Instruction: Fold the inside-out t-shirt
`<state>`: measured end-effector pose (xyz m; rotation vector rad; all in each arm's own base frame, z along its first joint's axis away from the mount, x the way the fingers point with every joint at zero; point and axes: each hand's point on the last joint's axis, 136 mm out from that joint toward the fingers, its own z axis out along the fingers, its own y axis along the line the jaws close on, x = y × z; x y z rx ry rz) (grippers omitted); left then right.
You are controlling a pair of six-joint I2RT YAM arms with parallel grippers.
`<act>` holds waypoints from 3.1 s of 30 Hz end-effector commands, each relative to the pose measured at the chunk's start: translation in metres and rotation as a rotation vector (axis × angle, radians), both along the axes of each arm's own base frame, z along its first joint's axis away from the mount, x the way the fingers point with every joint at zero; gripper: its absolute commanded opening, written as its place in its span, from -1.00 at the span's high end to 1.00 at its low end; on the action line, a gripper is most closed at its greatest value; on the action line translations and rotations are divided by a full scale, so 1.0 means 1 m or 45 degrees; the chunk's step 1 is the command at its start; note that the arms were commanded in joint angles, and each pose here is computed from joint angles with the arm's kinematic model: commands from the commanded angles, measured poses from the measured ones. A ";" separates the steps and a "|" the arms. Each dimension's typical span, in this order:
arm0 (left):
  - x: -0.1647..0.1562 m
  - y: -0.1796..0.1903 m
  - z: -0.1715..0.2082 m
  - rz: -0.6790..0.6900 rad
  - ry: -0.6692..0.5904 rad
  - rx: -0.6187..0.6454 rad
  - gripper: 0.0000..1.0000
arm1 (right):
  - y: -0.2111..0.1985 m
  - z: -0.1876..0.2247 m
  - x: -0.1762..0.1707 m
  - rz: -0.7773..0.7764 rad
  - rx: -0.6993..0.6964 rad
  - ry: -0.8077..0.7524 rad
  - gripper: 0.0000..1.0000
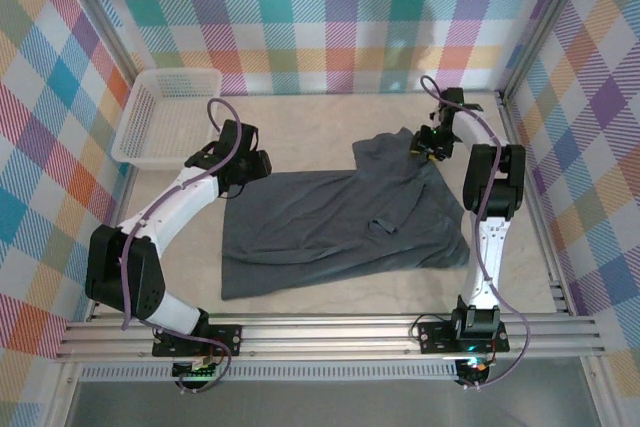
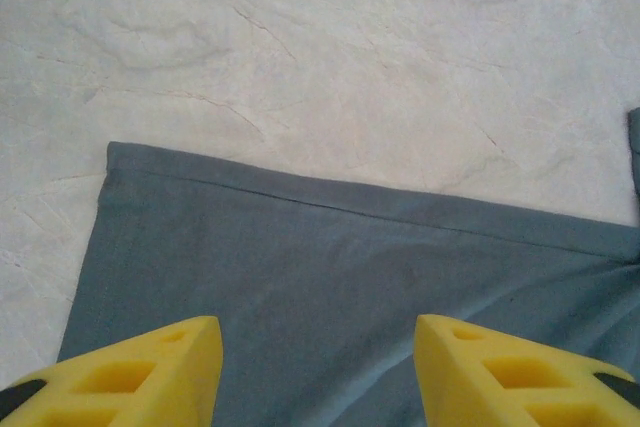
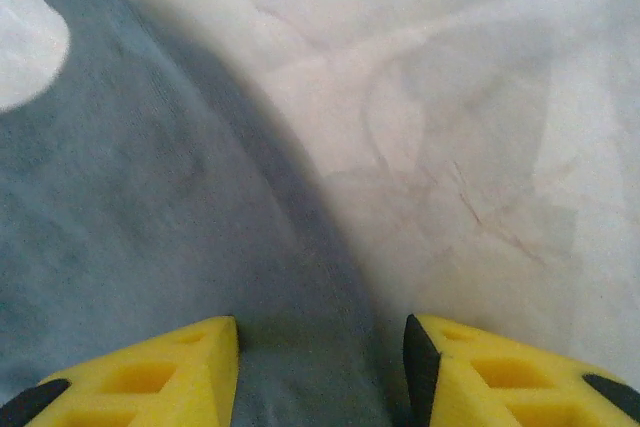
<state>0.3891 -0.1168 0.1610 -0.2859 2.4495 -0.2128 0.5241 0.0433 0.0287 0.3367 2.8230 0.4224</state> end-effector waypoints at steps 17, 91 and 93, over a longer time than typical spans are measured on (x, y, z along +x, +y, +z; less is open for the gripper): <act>0.017 0.052 -0.052 0.282 0.325 0.052 0.01 | 0.015 0.067 0.015 0.098 0.042 -0.096 1.00; -0.055 0.099 -0.051 0.501 0.348 -0.192 1.00 | -0.044 0.107 -0.114 -0.263 0.084 -0.229 0.91; -0.062 0.098 -0.049 0.492 0.336 -0.202 1.00 | -0.049 0.107 -0.125 -0.308 0.060 -0.238 0.90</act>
